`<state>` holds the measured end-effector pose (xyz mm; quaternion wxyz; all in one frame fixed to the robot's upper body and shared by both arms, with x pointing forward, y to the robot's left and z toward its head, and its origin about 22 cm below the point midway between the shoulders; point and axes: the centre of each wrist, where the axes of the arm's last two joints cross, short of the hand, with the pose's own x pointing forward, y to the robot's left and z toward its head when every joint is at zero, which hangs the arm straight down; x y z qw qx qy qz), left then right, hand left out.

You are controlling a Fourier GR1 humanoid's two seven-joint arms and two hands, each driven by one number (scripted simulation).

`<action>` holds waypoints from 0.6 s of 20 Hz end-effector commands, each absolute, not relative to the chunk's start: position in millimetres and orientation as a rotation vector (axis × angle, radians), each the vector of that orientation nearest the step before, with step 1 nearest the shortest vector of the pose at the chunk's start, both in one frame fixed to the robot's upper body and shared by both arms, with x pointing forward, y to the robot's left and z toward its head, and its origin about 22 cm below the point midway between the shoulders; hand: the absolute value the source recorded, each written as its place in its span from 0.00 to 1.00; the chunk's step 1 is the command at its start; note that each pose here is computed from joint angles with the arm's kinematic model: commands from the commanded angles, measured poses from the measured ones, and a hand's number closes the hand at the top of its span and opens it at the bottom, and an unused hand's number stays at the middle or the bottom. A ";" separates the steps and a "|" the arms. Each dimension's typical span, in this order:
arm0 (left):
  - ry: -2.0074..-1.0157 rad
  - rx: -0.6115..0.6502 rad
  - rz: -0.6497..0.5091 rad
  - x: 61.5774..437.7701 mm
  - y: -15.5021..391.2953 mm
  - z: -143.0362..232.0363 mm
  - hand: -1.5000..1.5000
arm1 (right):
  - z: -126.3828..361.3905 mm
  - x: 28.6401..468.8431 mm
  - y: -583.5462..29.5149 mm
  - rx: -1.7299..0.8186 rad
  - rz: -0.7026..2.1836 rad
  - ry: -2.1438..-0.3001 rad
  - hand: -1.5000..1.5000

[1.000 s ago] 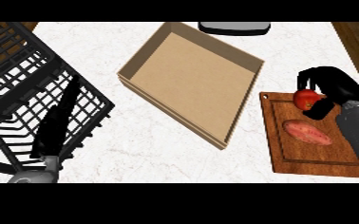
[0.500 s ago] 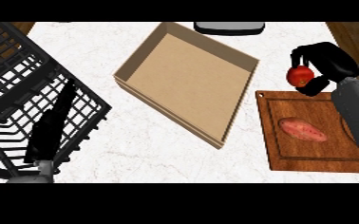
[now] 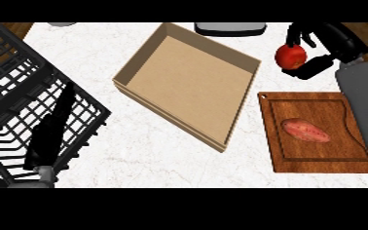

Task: Pick the tomato from the cutting board and place it in the cardboard box

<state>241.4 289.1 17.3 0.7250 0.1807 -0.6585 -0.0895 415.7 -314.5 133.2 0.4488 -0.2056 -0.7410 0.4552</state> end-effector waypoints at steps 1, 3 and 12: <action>-1.447 0.391 -0.197 243.6 279.0 20.9 0.50 | 169.6 418.7 -303.3 -0.353 1.094 -1.974 1.00; -1.436 0.369 -0.183 241.7 292.4 8.3 0.50 | 178.0 417.3 -293.7 -0.316 1.055 -1.992 1.00; -1.452 0.382 -0.204 239.2 305.6 5.9 0.50 | 221.8 418.4 -192.6 -0.303 1.090 -1.940 1.00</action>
